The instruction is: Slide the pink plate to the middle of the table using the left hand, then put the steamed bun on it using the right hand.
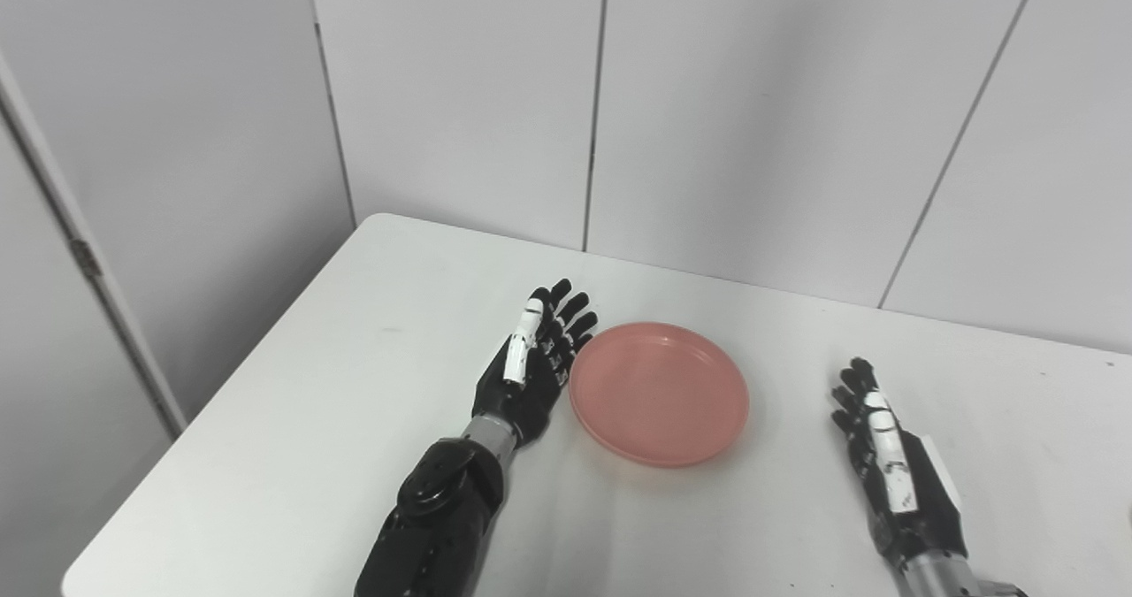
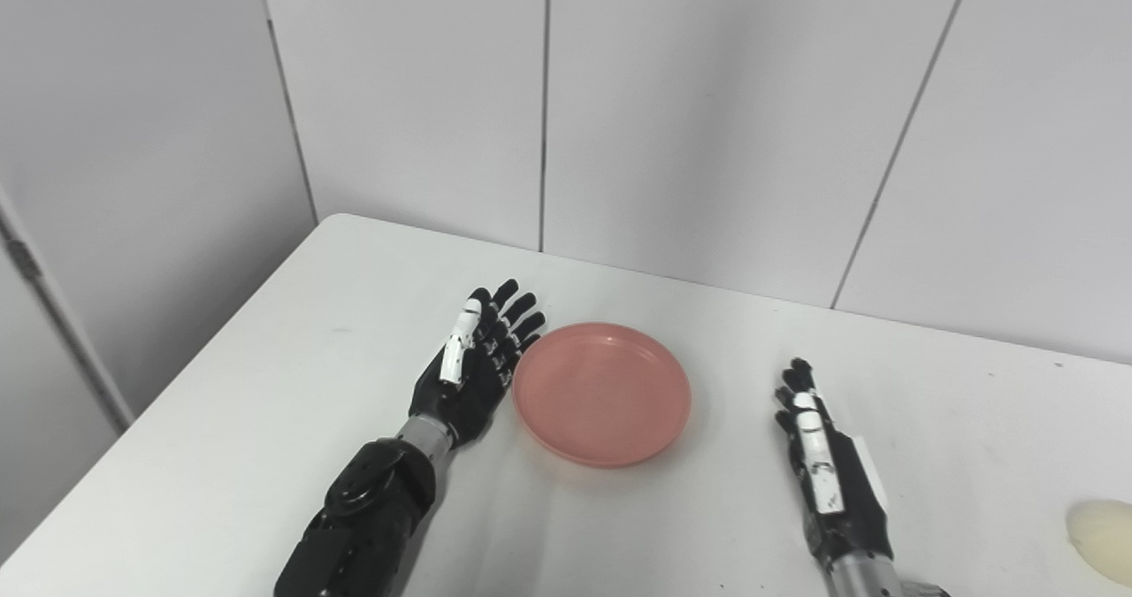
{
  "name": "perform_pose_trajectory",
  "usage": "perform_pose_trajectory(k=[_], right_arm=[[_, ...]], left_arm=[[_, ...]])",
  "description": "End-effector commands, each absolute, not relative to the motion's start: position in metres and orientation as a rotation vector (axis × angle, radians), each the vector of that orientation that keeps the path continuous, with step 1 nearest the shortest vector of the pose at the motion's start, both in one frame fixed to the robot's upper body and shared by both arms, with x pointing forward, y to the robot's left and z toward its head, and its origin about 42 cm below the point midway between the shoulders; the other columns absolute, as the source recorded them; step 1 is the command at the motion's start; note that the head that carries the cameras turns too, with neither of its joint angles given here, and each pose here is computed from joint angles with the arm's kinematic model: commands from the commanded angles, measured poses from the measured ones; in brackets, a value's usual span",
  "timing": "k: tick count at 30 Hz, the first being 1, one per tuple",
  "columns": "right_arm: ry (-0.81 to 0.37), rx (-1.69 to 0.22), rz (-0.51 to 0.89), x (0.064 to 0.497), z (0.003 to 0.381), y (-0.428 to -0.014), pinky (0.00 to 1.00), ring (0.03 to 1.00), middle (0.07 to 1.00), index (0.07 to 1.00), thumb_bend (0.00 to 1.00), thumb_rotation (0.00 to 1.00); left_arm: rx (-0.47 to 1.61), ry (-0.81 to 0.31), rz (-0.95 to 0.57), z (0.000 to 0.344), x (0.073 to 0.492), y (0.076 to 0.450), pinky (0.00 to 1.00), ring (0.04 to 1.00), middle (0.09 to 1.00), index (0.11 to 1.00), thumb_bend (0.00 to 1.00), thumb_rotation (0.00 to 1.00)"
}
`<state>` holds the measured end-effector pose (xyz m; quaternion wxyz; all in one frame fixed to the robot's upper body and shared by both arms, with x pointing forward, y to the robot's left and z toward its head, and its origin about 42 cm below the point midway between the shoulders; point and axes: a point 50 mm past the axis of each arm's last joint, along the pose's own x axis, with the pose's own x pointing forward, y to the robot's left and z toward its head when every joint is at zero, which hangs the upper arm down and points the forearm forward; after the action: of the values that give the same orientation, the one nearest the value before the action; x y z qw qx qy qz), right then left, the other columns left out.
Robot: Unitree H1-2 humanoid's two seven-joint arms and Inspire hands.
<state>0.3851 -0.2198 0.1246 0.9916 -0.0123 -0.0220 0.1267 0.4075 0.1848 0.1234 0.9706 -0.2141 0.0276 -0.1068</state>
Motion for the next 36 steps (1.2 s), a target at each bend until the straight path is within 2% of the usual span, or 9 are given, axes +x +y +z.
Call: perform_pose_trajectory(k=[1, 15, 22, 29, 36], right_arm=[[0.071, -0.008, 0.251, 0.369, 0.088, -0.216, 1.00, 0.995, 0.994, 0.999, 0.29, 1.00], [0.062, -0.044, 0.262, 0.370, 0.086, -0.200, 1.00, 0.992, 0.999, 1.000, 0.30, 1.00], [0.057, -0.027, 0.250, 0.370, 0.085, -0.193, 1.00, 0.992, 0.999, 1.000, 0.28, 1.00], [0.056, -0.056, 0.244, 0.370, 0.085, -0.191, 1.00, 0.980, 0.989, 1.000, 0.31, 1.00], [0.047, -0.086, 0.229, 0.371, 0.086, -0.191, 0.98, 0.972, 0.982, 0.994, 0.30, 1.00]], left_arm=[[-0.440, 0.264, -0.216, 0.079, 0.387, 0.181, 1.00, 0.971, 0.984, 0.994, 0.39, 1.00], [-0.423, 0.322, -0.320, 0.062, 0.371, 0.173, 0.97, 0.957, 0.970, 0.974, 0.43, 1.00], [-0.415, 0.342, -0.344, 0.055, 0.365, 0.173, 0.94, 0.937, 0.949, 0.954, 0.44, 1.00], [-0.423, 0.354, -0.364, 0.052, 0.360, 0.174, 0.94, 0.938, 0.951, 0.957, 0.45, 1.00], [-0.417, 0.362, -0.374, 0.049, 0.358, 0.176, 0.94, 0.938, 0.951, 0.957, 0.45, 1.00]])
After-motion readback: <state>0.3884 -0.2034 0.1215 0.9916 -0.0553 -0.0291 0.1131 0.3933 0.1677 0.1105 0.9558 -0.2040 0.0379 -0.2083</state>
